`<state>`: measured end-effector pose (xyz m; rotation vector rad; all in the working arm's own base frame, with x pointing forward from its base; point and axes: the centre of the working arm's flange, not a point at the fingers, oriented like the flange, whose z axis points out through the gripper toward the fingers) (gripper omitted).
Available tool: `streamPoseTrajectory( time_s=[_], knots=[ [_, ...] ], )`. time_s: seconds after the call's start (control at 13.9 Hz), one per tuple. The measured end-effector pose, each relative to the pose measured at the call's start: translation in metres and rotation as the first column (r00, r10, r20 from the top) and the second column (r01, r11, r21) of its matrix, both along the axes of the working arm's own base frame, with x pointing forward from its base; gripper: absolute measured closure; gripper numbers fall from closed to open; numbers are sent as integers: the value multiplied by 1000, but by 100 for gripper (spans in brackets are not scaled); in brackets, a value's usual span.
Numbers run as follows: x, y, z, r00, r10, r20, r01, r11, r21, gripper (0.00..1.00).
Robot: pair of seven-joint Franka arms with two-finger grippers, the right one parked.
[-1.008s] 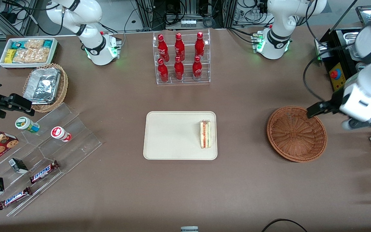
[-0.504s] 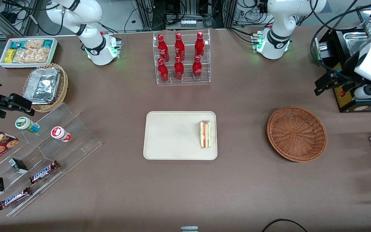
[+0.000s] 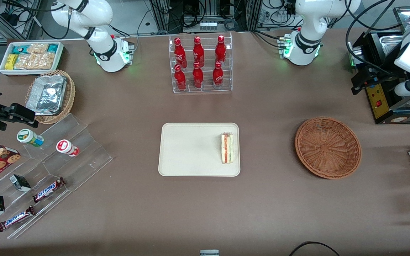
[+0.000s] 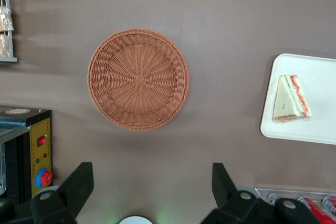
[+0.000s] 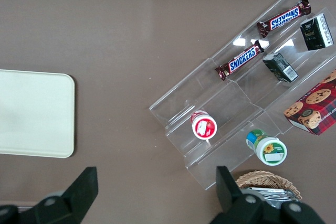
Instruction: Place sandwich from basket to tray
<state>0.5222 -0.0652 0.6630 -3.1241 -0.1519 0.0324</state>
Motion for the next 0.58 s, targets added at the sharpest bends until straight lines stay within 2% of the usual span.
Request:
streamPoseTrajectory(
  time_s=[0.29, 0.58],
  knots=[
    [-1, 0, -3, 1000, -1, -20, 2, 1000, 4, 0],
    [1, 3, -6, 1000, 2, -21, -1, 999, 36, 0]
  ],
)
